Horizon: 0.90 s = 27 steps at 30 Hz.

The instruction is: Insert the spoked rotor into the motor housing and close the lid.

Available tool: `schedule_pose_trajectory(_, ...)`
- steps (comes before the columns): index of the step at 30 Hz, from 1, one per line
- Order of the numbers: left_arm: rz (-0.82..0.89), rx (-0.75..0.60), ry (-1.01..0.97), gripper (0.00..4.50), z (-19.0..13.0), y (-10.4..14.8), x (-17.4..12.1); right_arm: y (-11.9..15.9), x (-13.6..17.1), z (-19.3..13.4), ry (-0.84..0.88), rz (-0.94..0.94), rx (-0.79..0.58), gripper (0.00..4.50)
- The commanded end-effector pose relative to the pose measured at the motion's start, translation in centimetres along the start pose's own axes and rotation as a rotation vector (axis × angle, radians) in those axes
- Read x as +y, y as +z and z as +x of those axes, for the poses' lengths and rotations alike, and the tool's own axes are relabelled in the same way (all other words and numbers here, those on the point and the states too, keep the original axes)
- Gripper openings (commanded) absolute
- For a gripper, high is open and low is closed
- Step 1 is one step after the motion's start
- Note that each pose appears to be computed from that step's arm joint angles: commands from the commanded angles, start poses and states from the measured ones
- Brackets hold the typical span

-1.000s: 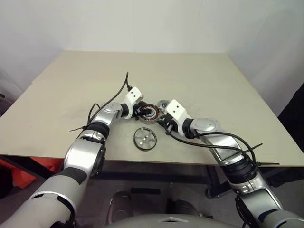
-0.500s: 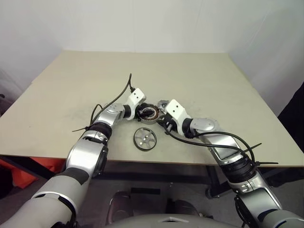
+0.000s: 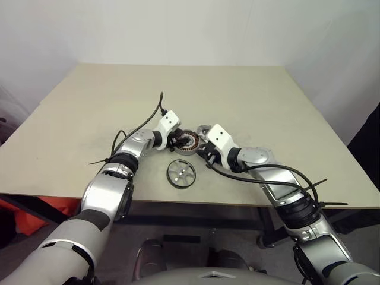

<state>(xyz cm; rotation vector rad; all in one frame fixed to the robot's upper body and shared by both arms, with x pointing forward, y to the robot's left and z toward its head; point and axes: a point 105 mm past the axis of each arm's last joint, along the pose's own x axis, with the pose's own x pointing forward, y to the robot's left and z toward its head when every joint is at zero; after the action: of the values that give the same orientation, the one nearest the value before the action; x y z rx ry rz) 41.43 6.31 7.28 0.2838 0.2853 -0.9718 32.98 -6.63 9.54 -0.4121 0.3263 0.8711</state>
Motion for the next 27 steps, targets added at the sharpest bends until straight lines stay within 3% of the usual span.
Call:
schedule_pose_trajectory(1, 0.029, -0.012, 0.002, 2.34, -0.1, 0.9, 0.3, 1.6, -0.8, -0.4, -0.027, -0.025, -0.055, 0.93)
schedule_pose_trajectory(3, 0.028, -0.013, 0.001, 2.17, -0.1, 0.9, 0.3, 1.6, -0.8, -0.4, -0.028, -0.024, -0.055, 0.93)
schedule_pose_trajectory(7, 0.028, -0.012, 0.002, 1.15, -0.1, 0.9, 0.3, 1.6, -0.8, -0.4, -0.032, -0.022, -0.056, 0.93)
schedule_pose_trajectory(20, 0.002, -0.064, -0.04, 1.15, -1.0, 1.5, 0.5, 1.6, -0.8, -0.4, -0.03, -0.024, -0.053, 0.93)
schedule_pose_trajectory(27, -0.011, -0.042, -0.038, 1.15, -1.9, 0.6, 1.0, 1.5, -0.6, -0.2, -0.024, -0.023, -0.054, 0.93)
